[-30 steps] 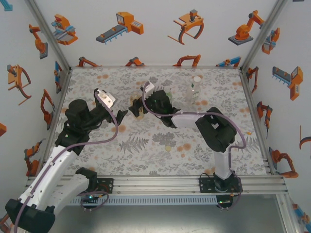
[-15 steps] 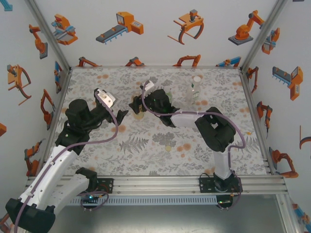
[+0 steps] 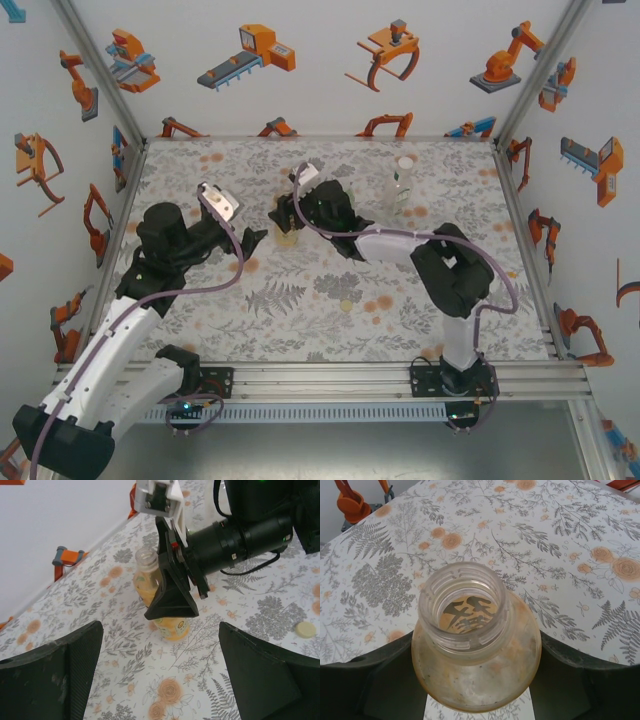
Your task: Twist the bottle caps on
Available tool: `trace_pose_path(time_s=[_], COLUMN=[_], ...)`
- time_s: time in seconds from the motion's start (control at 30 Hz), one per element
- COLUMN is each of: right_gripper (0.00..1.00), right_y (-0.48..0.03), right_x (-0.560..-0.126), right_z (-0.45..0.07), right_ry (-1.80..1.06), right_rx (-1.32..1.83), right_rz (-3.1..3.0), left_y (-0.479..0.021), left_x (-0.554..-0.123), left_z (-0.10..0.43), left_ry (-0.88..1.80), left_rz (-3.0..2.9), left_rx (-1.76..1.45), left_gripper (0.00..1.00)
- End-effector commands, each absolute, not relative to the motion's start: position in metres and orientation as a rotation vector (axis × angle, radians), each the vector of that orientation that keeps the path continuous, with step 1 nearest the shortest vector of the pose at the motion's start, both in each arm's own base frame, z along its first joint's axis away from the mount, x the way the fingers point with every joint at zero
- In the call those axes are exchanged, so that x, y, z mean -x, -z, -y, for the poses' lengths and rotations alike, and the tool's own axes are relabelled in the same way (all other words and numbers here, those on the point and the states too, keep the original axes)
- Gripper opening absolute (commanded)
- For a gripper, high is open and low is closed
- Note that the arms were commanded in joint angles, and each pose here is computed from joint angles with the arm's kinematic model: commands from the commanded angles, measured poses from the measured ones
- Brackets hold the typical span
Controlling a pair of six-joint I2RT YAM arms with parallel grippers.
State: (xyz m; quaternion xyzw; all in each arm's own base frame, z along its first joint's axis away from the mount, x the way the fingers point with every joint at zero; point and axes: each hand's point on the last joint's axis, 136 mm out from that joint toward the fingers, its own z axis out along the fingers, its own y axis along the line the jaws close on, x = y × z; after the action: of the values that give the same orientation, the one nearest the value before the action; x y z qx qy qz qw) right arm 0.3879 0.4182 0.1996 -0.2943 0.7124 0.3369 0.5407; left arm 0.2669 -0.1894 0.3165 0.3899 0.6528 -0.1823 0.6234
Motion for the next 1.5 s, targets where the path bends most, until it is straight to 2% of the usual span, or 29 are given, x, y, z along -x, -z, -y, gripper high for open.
trace_pose_path(time_s=[0.0,0.23,0.5,0.63,0.77,1.1,1.47], right_gripper=[0.48,0.43,0.32,0.3,0.23,0.16,0.11], right_y=[-0.252,-0.292,-0.344,-0.366,-0.39,-0.441,-0.456], right_x=[-0.366,-0.331,-0.286,-0.266,-0.242,-0.186,-0.173], right_z=[-0.416,-0.399,-0.374,-0.357,-0.344,-0.33,-0.325], right_ry=[-0.834,-0.889,-0.979,-1.007,-1.068,-1.296,-1.336], right_rx=[0.754,0.828,0.868,0.852,0.862,0.937,0.959], right_rz=[-1.606,-1.604,-1.578,-1.56,-1.516,-1.297,-1.217], left_y=[-0.33,-0.344,-0.37,-0.387,-0.399,-0.403,-0.408], left_x=[-0.256,-0.232,-0.205,-0.196,-0.19,-0.175,-0.151], left_z=[0.201,0.219,0.234,0.236,0.239,0.27,0.3], left_ry=[0.529,0.695,0.856,0.909,0.962,1.105,1.277], left_rz=[-1.437,-1.335,-1.193,-1.141,-1.115,-1.067,-1.031], left_rx=[-0.928,-1.003,-1.042,-1.006,-0.965,-1.014,-1.153], left_gripper=[0.89,0.89,0.89,0.89,0.89,0.91,0.92])
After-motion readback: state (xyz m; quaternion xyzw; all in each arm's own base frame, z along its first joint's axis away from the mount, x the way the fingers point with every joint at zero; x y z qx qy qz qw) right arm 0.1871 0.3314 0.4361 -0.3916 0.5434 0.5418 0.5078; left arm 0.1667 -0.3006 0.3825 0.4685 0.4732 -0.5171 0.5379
